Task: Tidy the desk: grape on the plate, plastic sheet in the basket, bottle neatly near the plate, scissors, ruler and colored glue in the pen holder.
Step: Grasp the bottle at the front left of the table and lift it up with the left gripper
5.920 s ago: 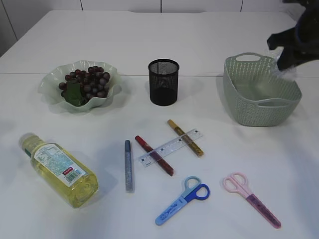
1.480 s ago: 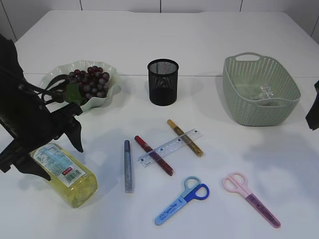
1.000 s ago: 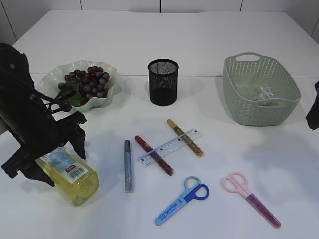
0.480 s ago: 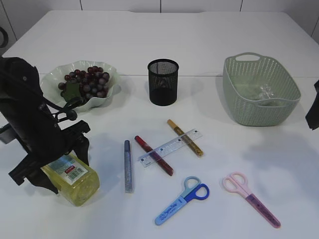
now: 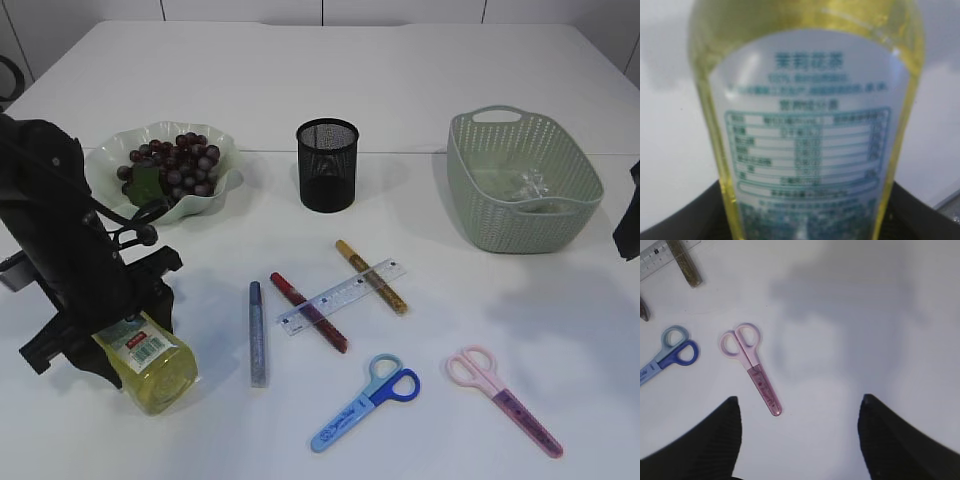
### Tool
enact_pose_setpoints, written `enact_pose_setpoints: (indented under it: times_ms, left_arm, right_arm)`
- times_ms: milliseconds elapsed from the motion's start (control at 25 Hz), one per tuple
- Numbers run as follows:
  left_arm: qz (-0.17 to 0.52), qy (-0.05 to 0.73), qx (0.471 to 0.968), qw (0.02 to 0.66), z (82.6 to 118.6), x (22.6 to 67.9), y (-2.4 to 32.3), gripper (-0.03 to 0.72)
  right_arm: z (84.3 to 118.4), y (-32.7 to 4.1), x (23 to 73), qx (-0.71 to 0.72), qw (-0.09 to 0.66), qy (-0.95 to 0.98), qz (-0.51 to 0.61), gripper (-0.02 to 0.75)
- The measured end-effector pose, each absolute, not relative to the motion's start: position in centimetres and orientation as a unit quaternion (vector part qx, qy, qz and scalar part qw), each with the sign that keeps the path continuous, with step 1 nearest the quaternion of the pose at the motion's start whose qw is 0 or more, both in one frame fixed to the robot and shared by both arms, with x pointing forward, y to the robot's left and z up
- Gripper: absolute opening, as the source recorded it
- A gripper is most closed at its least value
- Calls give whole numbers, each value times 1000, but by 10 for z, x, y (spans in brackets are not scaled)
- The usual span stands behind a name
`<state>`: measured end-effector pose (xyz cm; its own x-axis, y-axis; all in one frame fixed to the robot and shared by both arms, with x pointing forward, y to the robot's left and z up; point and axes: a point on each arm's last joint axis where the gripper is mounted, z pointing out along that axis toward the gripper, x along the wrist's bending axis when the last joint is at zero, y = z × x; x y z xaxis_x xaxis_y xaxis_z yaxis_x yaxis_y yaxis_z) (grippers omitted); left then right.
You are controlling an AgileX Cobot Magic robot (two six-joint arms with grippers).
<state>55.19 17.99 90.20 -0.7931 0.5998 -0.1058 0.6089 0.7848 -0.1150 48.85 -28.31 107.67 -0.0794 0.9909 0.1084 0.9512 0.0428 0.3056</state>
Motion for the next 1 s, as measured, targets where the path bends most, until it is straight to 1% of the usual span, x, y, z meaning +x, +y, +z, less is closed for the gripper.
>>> enact_pose_setpoints:
  times_ms: [360, 520, 560, 640, 760, 880, 1000]
  left_arm:
    - [-46, 936, 348, 25, 902, 553, 184, 436]
    - [-45, 935, 351, 20, 903, 552, 185, 435]
    - [-44, 933, 358, 19, 903, 552, 185, 435]
    - [-40, 918, 395, 14, 903, 551, 186, 435]
    - [-34, 885, 465, 3, 902, 549, 188, 435]
    - [-30, 848, 528, -22, 903, 545, 191, 435]
    - [-20, 814, 579, -46, 904, 542, 196, 435]
  right_arm:
    - [1077, -283, 489, 674, 67, 720, 151, 565]
    - [1077, -283, 488, 673, 65, 722, 148, 565]
    - [1077, -283, 488, 673, 65, 722, 148, 565]
    - [1077, -283, 488, 673, 65, 722, 148, 565]
    - [1076, -283, 488, 673, 65, 722, 148, 565]
    - [1076, -283, 488, 672, 65, 723, 147, 565]
    - [1076, -283, 488, 672, 65, 723, 147, 565]
